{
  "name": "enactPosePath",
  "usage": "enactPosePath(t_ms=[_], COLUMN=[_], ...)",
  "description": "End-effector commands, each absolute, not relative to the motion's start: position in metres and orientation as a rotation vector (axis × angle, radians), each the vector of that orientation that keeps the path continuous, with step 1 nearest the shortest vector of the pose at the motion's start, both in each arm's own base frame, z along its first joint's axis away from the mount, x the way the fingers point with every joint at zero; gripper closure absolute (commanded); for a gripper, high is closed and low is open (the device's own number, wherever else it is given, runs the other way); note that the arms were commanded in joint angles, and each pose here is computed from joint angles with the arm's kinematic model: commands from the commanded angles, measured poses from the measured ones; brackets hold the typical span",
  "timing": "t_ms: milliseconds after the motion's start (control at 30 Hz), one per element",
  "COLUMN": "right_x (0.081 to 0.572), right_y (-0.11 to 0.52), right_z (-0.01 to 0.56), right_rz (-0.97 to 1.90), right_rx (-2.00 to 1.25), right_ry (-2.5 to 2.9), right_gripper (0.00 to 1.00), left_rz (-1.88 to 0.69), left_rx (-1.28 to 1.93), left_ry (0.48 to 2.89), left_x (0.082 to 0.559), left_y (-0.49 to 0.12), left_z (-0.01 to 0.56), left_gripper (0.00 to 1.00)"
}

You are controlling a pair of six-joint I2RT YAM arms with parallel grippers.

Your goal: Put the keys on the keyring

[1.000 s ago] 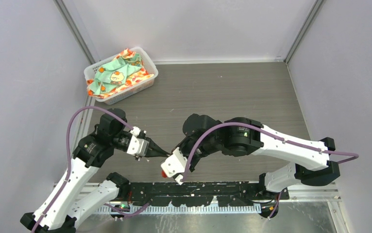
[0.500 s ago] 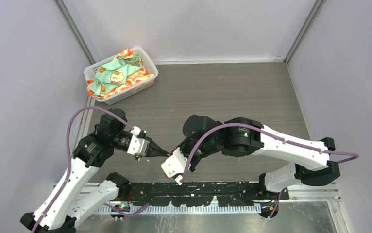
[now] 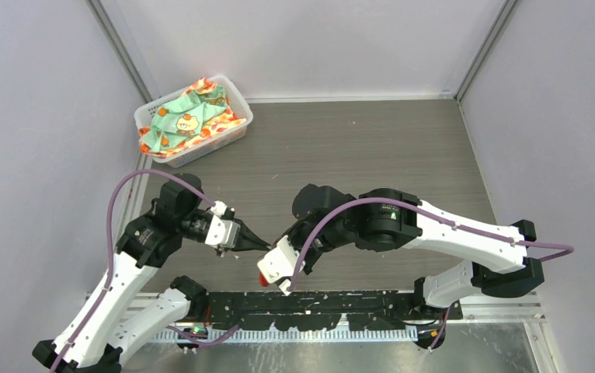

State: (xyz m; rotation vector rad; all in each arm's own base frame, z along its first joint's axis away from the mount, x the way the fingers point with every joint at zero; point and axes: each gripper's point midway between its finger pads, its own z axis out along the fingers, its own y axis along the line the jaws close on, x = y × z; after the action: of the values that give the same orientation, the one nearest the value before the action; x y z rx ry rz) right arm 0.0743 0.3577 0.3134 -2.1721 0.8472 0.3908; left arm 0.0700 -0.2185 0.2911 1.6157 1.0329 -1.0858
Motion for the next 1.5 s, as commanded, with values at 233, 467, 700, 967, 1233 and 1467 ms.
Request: enactPosePath(t_ms=[233, 467, 700, 967, 1233, 1467], right_x=[0.068, 0.076, 0.08, 0.086, 0.08, 0.078], right_y=[0.363, 0.368, 0.369, 0.37, 0.372, 0.369], right_z=[0.334, 0.335, 0.333, 0.342, 0.345, 0.342], right_rz=[0.427, 0.389, 0.371, 0.356, 0.399, 0.403], right_rx=[-2.12, -2.094, -2.081, -2.031, -2.023, -2.037], right_ry=[0.806, 0.843, 0.875, 0.898, 0.896, 0.895], right_gripper=[0.99, 0.99, 0.99, 0.99, 0.99, 0.99], left_rz=[-1.087, -1.065, -1.022, -1.013, -1.005, -1.008], left_rx=[1.565, 1.575, 1.585, 1.589, 1.585, 1.57], left_ry=[1.04, 1.007, 0.978, 0.978, 1.005, 1.012], left_x=[0.073, 0.071, 0.072, 0.074, 0.079, 0.081], left_y=[-0.221, -0.22, -0.218, -0.219, -0.221, -0.222], left_z=[0.312, 0.312, 0.31, 0.309, 0.309, 0.312], left_gripper=[1.0, 1.0, 1.0, 1.0, 1.0, 1.0])
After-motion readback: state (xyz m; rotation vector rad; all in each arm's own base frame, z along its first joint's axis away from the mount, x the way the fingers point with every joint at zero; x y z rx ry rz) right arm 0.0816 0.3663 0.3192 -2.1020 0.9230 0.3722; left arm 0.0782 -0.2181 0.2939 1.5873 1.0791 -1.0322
